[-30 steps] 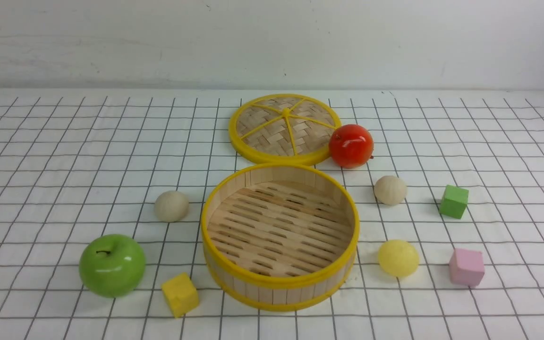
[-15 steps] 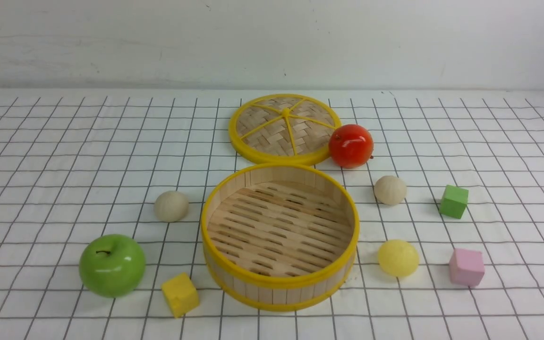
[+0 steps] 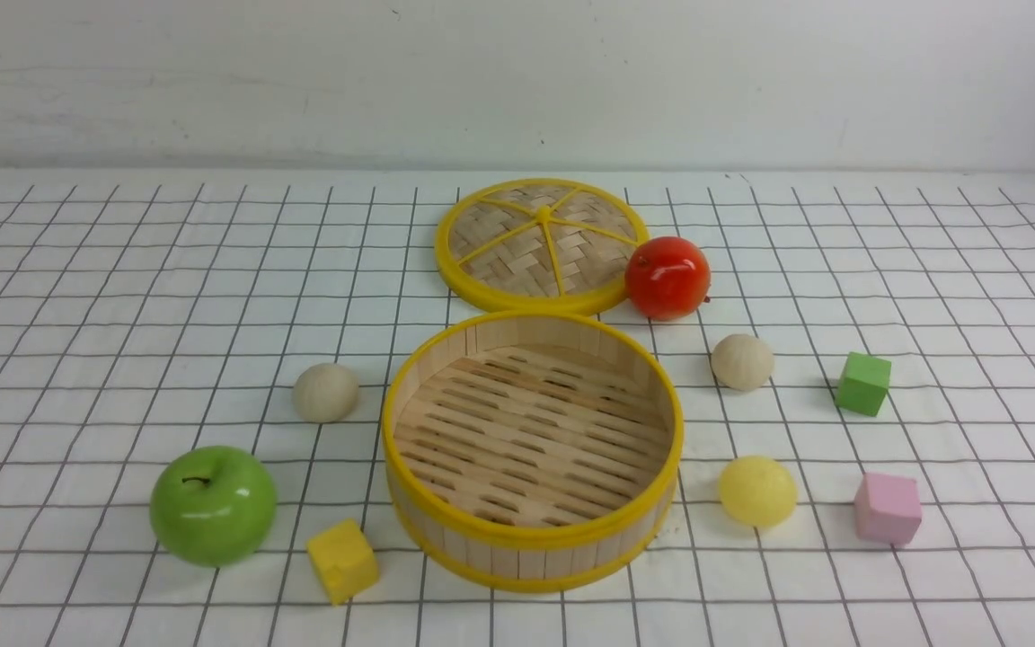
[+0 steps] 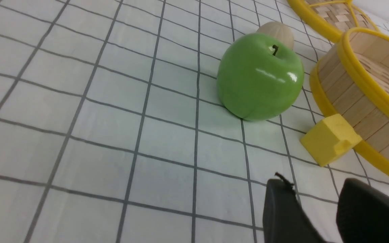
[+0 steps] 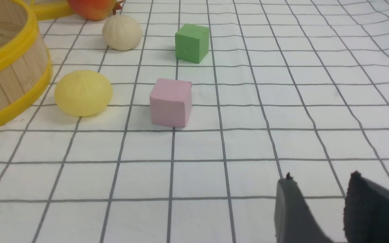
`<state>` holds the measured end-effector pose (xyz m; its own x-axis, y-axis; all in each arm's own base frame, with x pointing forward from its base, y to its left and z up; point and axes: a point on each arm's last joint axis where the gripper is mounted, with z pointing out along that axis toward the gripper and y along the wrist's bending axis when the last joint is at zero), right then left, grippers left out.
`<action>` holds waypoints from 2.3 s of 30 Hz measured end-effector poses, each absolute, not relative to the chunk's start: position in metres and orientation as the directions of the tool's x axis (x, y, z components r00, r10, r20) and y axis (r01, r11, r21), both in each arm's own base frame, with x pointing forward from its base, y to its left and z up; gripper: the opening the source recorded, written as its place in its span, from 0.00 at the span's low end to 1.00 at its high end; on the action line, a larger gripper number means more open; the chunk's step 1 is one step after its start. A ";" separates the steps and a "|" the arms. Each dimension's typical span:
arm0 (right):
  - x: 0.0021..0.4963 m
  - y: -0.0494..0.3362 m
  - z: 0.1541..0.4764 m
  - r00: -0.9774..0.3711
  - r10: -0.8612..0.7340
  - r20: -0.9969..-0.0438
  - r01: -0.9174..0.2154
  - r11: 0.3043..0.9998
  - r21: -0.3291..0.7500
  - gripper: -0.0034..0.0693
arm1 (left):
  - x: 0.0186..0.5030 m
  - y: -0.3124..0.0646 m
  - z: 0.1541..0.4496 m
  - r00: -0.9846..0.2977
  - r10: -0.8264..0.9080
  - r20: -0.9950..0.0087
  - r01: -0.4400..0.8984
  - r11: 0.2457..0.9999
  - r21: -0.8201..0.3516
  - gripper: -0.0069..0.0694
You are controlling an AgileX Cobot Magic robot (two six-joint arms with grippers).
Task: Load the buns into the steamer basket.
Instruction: Use the left arm to grab a steamed stuffed bun
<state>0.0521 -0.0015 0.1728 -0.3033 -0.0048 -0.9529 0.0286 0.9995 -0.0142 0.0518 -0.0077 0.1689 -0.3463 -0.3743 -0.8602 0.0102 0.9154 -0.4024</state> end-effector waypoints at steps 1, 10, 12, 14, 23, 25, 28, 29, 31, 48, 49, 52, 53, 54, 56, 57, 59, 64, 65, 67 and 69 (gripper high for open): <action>0.052 -0.001 0.173 -0.303 -0.005 -0.953 0.029 0.999 -0.014 0.38 | 0.052 -0.008 0.169 -0.346 -0.374 -0.860 0.010 0.915 -0.402 0.40; 0.052 -0.001 0.173 -0.303 -0.005 -0.953 0.029 0.999 -0.014 0.38 | 0.052 -0.008 0.169 -0.344 -0.375 -0.861 0.011 0.915 -0.403 0.40; 0.052 -0.001 0.173 -0.303 -0.005 -0.953 0.029 0.999 -0.014 0.38 | 0.053 -0.008 0.172 -0.317 -0.374 -0.872 0.025 0.915 -0.402 0.40; 0.052 -0.001 0.173 -0.303 -0.005 -0.953 0.029 0.999 -0.014 0.38 | 0.054 -0.008 0.177 -0.270 -0.383 -0.883 0.050 0.911 -0.410 0.40; 0.052 -0.001 0.173 -0.303 -0.007 -0.953 0.028 0.999 -0.016 0.38 | 0.056 -0.010 0.208 0.024 -0.459 -0.888 0.203 0.872 -0.445 0.40; 0.052 -0.001 0.173 -0.303 -0.007 -0.953 0.028 0.999 -0.016 0.38 | 0.055 -0.009 0.213 0.044 -0.460 -0.887 0.212 0.872 -0.442 0.40; 0.052 -0.001 0.173 -0.303 -0.007 -0.953 0.028 0.999 -0.016 0.38 | 0.049 -0.009 0.242 0.095 -0.441 -0.892 0.232 0.882 -0.411 0.40; 0.052 -0.001 0.173 -0.303 -0.007 -0.953 0.028 0.999 -0.016 0.38 | 0.049 -0.009 0.241 0.092 -0.436 -0.895 0.230 0.884 -0.407 0.40; 0.052 -0.001 0.173 -0.303 -0.007 -0.953 0.028 0.999 -0.016 0.38 | 0.045 -0.008 0.278 0.130 -0.396 -0.909 0.233 0.903 -0.360 0.40; 0.052 -0.001 0.173 -0.303 -0.007 -0.953 0.028 0.999 -0.016 0.38 | 0.171 -0.027 0.319 -0.379 -0.267 -0.886 0.024 0.954 -0.297 0.40; 0.052 -0.001 0.173 -0.303 -0.007 -0.953 0.028 0.999 -0.016 0.38 | 0.182 -0.029 0.313 -0.397 -0.270 -0.877 0.019 0.953 -0.302 0.40; 0.052 -0.001 0.173 -0.303 -0.007 -0.953 0.028 0.999 -0.016 0.38 | 0.207 -0.034 0.300 -0.455 -0.268 -0.849 -0.001 0.954 -0.301 0.40; 0.052 -0.001 0.173 -0.303 -0.007 -0.953 0.028 0.999 -0.016 0.38 | 0.224 -0.037 0.291 -0.509 -0.263 -0.820 -0.023 0.956 -0.292 0.40; 0.052 -0.001 0.173 -0.303 -0.007 -0.953 0.028 0.999 -0.016 0.38 | 0.235 -0.039 0.289 -0.540 -0.260 -0.801 -0.037 0.957 -0.287 0.40; 0.052 -0.001 0.173 -0.303 -0.007 -0.953 0.028 0.999 -0.016 0.38 | 0.250 -0.041 0.291 -0.567 -0.257 -0.783 -0.050 0.959 -0.279 0.40; 0.052 -0.001 0.173 -0.303 -0.007 -0.953 0.028 0.999 -0.016 0.38 | 0.268 -0.044 0.291 -0.610 -0.253 -0.751 -0.071 0.961 -0.266 0.40; 0.052 -0.001 0.173 -0.303 -0.007 -0.953 0.028 0.999 -0.016 0.38 | 0.293 -0.048 0.287 -0.668 -0.248 -0.702 -0.099 0.964 -0.247 0.40; 0.052 -0.001 0.173 -0.303 -0.007 -0.953 0.028 0.999 -0.016 0.38 | 0.343 -0.059 0.283 -0.746 -0.295 -0.597 -0.160 0.950 -0.270 0.40; 0.052 -0.001 0.173 -0.303 -0.007 -0.953 0.028 0.999 -0.016 0.38 | 0.348 -0.060 0.282 -0.754 -0.301 -0.584 -0.166 0.947 -0.275 0.40; 0.052 -0.001 0.173 -0.303 -0.007 -0.953 0.028 0.999 -0.016 0.38 | 0.363 -0.065 0.279 -0.776 -0.312 -0.548 -0.174 0.941 -0.289 0.40; 0.052 -0.001 0.173 -0.303 -0.007 -0.953 0.028 0.999 -0.016 0.38 | 0.374 -0.068 0.276 -0.794 -0.301 -0.528 -0.167 0.943 -0.287 0.40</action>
<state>0.0521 -0.0015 0.1728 -0.3034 -0.0068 -0.9528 0.0280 0.9995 -0.0160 0.3737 -0.0682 0.2760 -0.7940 -0.3009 -0.5282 -0.1666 0.9434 -0.2869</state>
